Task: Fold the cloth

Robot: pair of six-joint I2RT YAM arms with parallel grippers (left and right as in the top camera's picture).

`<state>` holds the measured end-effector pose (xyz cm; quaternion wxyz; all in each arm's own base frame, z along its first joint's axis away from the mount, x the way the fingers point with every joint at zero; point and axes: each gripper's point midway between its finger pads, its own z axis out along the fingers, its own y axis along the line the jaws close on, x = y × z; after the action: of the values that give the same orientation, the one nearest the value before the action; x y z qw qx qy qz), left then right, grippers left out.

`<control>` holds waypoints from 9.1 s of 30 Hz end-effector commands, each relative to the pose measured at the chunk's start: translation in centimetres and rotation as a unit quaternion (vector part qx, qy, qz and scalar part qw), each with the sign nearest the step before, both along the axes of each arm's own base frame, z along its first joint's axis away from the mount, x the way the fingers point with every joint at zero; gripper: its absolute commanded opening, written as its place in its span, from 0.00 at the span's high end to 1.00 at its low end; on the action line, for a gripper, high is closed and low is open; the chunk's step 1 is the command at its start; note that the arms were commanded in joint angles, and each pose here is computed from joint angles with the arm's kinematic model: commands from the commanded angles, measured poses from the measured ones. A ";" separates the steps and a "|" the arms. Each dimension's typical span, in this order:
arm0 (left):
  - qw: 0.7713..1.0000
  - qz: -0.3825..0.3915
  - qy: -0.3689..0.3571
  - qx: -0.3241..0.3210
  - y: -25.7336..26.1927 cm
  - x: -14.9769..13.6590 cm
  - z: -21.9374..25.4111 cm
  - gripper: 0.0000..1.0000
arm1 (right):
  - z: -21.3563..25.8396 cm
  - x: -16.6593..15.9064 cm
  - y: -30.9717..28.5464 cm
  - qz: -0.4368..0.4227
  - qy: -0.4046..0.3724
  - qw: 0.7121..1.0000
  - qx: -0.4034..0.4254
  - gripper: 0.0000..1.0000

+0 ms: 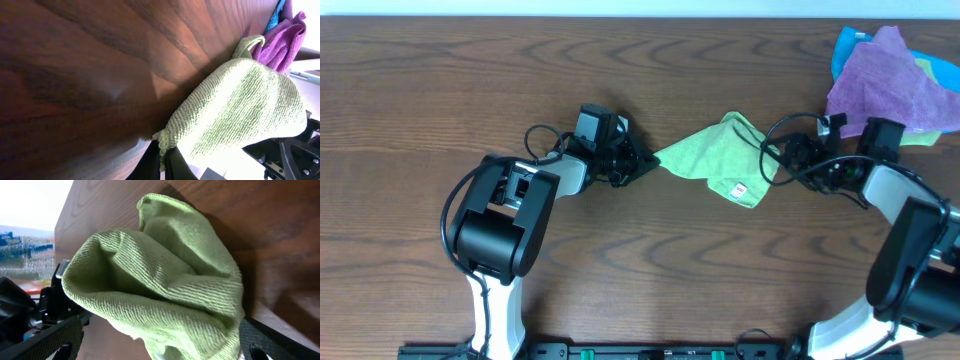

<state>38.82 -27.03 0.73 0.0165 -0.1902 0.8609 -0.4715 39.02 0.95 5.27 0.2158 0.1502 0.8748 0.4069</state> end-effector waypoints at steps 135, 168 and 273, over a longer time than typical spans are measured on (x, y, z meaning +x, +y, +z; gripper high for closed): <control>0.984 -0.004 -0.071 -0.164 1.0 3.9 7.3 0.94 | 8.4 2.0 9.1 -0.184 -0.139 0.972 -0.047 0.98; 0.926 -0.167 -0.221 -0.255 8.6 8.6 24.2 0.94 | 19.5 1.8 11.9 0.031 -0.180 0.971 -0.152 0.98; 0.862 -0.148 -0.165 0.455 3.3 -11.8 4.6 0.45 | -1.5 -8.3 12.4 0.173 -0.044 0.936 -0.305 0.99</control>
<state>26.37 -24.64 6.91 0.1783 0.0490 0.9801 -0.0719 30.78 13.26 4.99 0.2287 -0.0794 0.9580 0.1539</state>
